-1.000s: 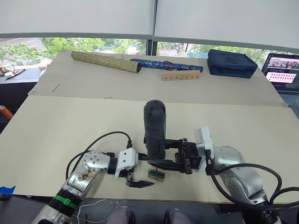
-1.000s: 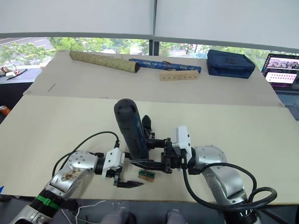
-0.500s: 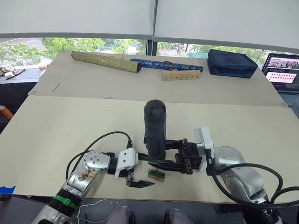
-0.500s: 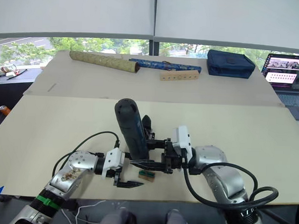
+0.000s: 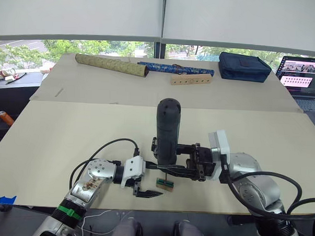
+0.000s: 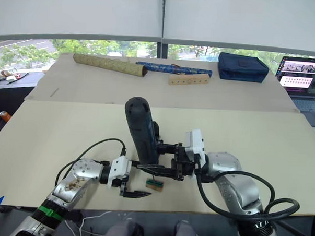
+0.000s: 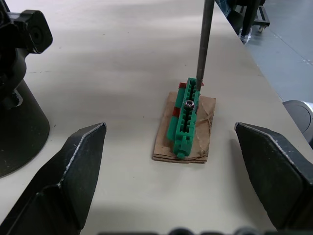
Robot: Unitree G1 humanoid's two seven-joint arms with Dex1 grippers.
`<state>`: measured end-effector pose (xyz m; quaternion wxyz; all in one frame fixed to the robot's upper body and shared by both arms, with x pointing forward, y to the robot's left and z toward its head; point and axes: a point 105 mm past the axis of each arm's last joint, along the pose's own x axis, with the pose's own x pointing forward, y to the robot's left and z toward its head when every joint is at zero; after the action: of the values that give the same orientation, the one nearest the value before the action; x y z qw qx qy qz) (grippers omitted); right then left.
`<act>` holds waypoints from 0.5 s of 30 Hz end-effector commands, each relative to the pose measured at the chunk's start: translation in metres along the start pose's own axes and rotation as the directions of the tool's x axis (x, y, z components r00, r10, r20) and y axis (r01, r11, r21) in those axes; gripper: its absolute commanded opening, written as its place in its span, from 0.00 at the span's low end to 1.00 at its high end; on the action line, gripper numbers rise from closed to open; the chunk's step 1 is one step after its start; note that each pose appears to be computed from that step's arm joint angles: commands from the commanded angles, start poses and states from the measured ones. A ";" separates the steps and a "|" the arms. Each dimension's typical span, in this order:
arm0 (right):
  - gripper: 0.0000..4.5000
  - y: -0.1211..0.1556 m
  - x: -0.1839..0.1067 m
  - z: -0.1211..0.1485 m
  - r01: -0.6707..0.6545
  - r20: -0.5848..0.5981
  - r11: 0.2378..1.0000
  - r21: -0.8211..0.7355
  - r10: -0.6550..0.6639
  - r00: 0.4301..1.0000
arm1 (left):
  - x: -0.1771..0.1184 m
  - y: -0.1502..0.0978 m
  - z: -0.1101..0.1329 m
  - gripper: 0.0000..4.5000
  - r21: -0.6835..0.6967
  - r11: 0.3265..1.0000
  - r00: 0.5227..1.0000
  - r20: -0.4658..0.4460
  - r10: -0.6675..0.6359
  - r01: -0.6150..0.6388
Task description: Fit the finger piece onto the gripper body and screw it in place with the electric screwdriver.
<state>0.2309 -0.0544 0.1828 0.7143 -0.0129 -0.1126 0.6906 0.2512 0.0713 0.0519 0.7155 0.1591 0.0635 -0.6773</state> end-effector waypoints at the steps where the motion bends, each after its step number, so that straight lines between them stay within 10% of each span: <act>1: 0.43 0.004 0.003 0.015 -0.022 0.047 0.996 -0.086 0.026 0.999 | 0.006 -0.015 -0.027 0.99 -0.098 0.995 0.997 -0.067 -0.042 0.035; 15: 0.43 0.005 0.003 0.009 -0.024 0.038 0.996 -0.084 0.027 0.999 | 0.005 -0.013 -0.026 0.99 -0.095 0.995 0.997 -0.070 -0.042 0.035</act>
<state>0.2298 -0.0531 0.1791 0.7120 -0.0235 -0.1168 0.6920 0.2525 0.0709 0.0535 0.7146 0.1614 0.0612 -0.6779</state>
